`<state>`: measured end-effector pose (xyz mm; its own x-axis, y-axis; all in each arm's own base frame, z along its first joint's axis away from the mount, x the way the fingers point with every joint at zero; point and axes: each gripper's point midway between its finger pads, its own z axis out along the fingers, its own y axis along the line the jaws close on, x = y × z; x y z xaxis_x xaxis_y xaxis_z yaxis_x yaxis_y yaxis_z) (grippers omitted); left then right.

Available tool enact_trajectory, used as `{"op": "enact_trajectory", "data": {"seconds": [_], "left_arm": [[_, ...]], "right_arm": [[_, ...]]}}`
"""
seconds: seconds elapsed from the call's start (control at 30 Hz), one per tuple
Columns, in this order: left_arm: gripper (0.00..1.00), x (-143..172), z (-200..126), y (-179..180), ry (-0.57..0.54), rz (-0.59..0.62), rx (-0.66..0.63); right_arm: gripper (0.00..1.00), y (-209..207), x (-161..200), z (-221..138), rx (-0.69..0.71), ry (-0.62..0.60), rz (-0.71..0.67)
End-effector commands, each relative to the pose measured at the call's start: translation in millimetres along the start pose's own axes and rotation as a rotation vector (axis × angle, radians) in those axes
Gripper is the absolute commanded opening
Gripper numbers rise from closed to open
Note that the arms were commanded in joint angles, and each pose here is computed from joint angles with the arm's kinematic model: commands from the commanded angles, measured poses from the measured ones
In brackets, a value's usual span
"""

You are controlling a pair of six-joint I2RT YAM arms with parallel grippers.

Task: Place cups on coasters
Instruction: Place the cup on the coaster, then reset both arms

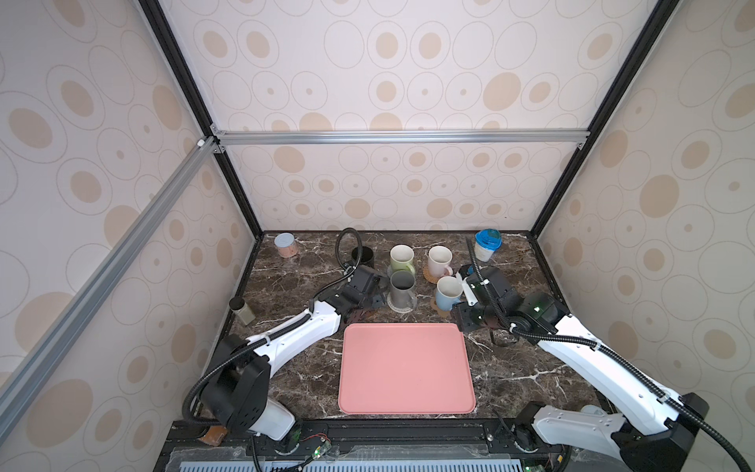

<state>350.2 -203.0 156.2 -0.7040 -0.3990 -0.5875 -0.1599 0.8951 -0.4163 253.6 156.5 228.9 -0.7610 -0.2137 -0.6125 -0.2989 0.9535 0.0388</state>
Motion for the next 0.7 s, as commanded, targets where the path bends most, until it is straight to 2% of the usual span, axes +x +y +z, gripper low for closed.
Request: {"op": "enact_trajectory", "data": {"seconds": [0.0, 0.2, 0.27, 0.47, 0.53, 0.67], "left_arm": [[0.65, -22.1, -27.8, -5.6, -0.111, 0.044, 0.077], [0.73, -44.9, -88.9, 7.2, -0.328, 0.118, 0.186], [0.78, -45.3, -105.3, 21.4, -0.395, 0.133, 0.194], [1.0, -49.5, -141.4, 99.2, -0.644, 0.115, 0.01], [1.0, -48.5, -148.9, 123.8, -0.723, 0.113, -0.063], [1.0, -44.4, -158.2, 152.9, -0.879, 0.198, -0.156]], "right_arm": [[0.6, -21.7, -18.0, -14.4, 0.085, -0.113, 0.005], [0.64, -58.4, -30.4, -23.3, 0.243, -0.248, 0.022], [0.69, -71.4, -28.7, -27.8, 0.298, -0.293, 0.047], [0.87, -119.0, -7.9, -25.4, 0.497, -0.474, 0.136], [0.99, -130.6, 2.0, -17.0, 0.522, -0.495, 0.152], [0.99, -150.5, 25.0, 10.0, 0.59, -0.488, 0.129]]}}
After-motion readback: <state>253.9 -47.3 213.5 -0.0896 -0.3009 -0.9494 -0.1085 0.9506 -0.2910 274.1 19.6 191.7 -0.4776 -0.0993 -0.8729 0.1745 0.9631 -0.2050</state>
